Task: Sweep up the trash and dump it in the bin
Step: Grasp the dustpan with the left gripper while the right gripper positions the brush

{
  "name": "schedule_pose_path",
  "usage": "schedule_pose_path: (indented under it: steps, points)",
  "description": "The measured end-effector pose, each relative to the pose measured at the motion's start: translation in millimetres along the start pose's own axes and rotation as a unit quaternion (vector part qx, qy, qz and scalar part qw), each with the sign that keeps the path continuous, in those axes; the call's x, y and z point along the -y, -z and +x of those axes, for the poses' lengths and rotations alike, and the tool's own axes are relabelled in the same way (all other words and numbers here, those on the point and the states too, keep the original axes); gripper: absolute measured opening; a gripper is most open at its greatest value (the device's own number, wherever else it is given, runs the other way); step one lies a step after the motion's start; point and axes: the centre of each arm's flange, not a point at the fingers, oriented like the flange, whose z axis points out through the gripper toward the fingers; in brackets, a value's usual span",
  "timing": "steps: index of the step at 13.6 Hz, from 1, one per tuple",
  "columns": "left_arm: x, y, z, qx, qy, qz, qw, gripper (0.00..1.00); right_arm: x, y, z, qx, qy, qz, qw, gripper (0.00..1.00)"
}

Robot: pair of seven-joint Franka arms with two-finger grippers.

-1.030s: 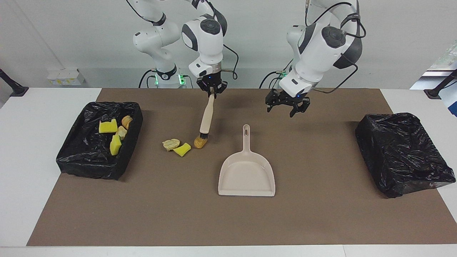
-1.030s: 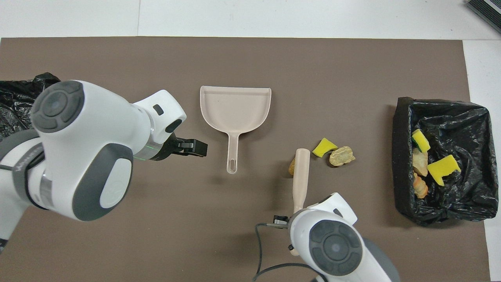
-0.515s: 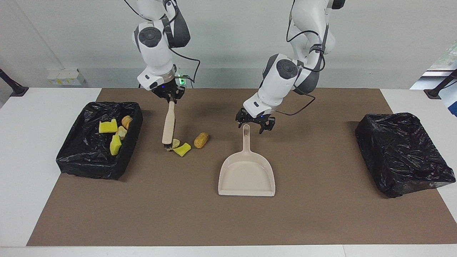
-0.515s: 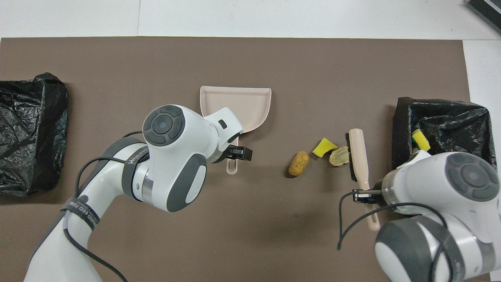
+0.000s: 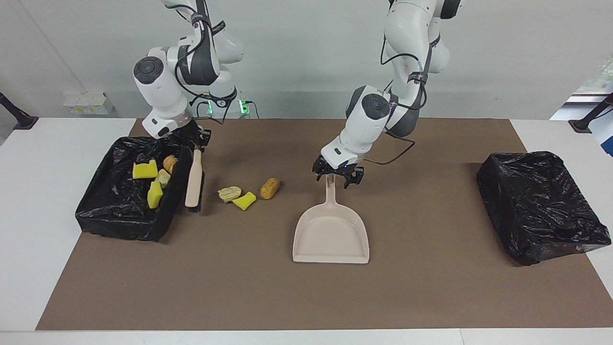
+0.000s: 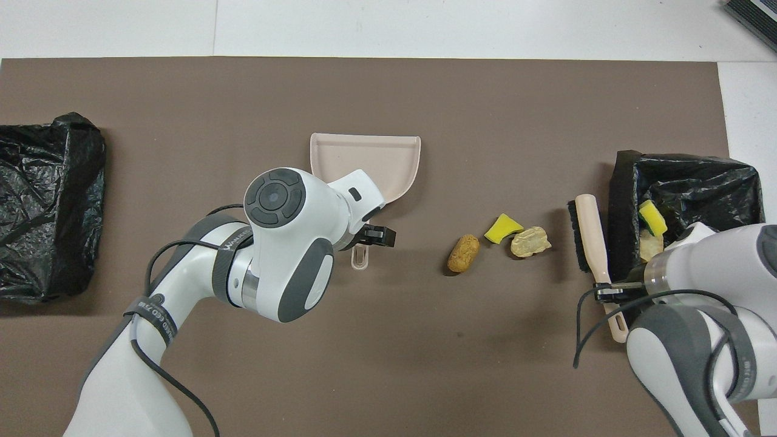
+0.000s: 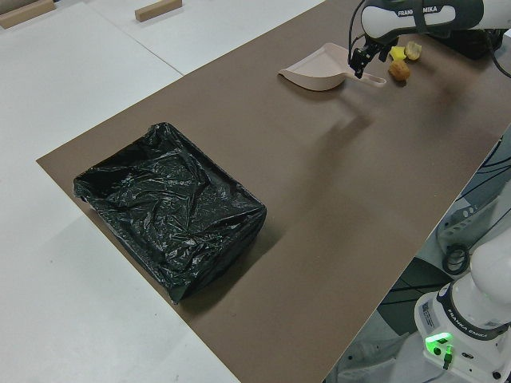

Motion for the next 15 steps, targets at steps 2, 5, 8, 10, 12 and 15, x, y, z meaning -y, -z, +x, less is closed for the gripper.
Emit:
schedule_pose_path:
  steps: [2,5,8,10,12,15]
  points:
    - [0.3,-8.4,0.2,0.003,0.000,0.003,1.000,0.99,4.1,-5.0,-1.8,0.003,0.004,-0.001,1.000,0.26]
    - [3.0,-10.1,1.0,0.004,0.002,0.004,1.000,0.62,4.7,-16.5,-5.5,0.013,0.005,-0.002,1.000,0.26]
    - [6.1,-9.4,1.9,0.006,0.003,0.005,1.000,0.33,5.6,-30.1,-2.7,0.016,0.006,-0.003,1.000,0.26]
    - [8.0,-8.3,2.0,0.013,0.005,0.006,1.000,0.33,5.7,-33.8,-0.1,0.014,0.006,-0.003,1.000,0.26]
    - [13.2,-4.6,2.7,0.021,0.004,0.010,1.000,0.33,6.6,-33.9,0.0,0.014,0.007,-0.003,1.000,0.26]
    - [39.6,21.2,6.6,0.057,-0.052,0.031,0.997,0.33,18.5,-34.3,-0.6,0.014,0.020,-0.005,1.000,0.26]
